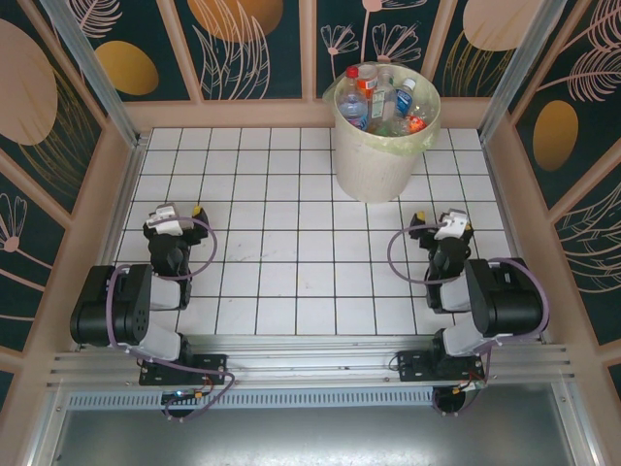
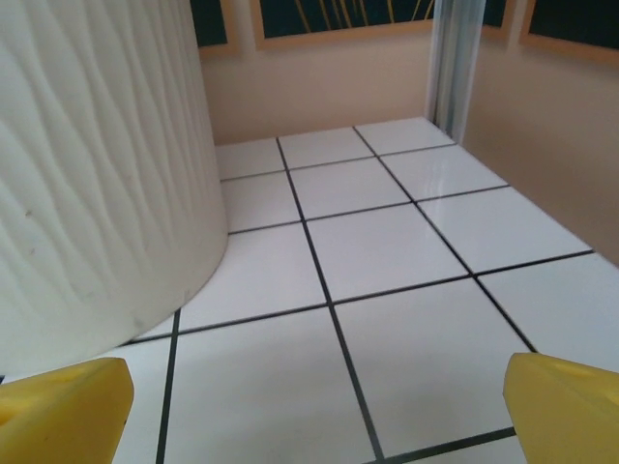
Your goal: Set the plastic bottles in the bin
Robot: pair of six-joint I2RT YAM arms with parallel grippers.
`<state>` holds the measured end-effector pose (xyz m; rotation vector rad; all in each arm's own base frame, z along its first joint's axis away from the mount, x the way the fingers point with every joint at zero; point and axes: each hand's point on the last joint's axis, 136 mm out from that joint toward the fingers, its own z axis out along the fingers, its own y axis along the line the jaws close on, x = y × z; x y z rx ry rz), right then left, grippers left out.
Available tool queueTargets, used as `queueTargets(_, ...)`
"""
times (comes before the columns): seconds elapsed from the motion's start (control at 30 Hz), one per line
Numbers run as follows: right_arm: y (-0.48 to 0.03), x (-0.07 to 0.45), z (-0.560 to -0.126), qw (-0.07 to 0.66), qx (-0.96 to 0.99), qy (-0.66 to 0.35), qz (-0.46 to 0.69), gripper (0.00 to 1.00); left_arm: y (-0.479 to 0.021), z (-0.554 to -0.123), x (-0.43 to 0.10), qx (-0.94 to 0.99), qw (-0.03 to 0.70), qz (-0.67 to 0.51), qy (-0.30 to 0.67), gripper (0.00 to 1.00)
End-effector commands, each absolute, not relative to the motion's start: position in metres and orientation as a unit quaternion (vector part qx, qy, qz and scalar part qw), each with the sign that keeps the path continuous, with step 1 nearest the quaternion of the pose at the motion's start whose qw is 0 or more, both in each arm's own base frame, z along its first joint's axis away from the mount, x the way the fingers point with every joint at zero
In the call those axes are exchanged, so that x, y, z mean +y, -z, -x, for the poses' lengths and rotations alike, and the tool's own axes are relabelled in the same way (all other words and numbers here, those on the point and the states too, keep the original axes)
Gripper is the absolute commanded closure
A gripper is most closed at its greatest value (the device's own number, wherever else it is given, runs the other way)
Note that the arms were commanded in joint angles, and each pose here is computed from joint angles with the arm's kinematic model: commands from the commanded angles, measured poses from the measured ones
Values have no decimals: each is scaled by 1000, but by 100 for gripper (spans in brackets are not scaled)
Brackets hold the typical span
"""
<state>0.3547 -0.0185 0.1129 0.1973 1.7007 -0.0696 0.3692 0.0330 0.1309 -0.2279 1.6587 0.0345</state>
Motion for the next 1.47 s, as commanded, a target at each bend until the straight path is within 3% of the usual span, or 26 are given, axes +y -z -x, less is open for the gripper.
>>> queueTargets(0.0,-126,-23,-370,665,740,19,-96,1,-139,-370,31,726,681,94,-11,1)
queueTargets(0.47,-124,-23,-373,661,745,1,-90,1,-136,-377,19,737,673,58,4,1)
queueTargets(0.63,-126,6,-368,663,745,-72,-1,1,-141,-370,17,726,686,53,8,1)
queueTargets(0.73,-132,-8,-358,681,729,-61,-35,1,-145,-357,25,710,700,79,-3,1)
queueTargets(0.87,-122,-3,-377,652,755,-65,-25,1,-135,-379,14,741,670,46,8,1)
queueTargets(1.43,-121,-4,-378,651,757,-53,-30,1,-136,-378,14,738,673,48,8,1)
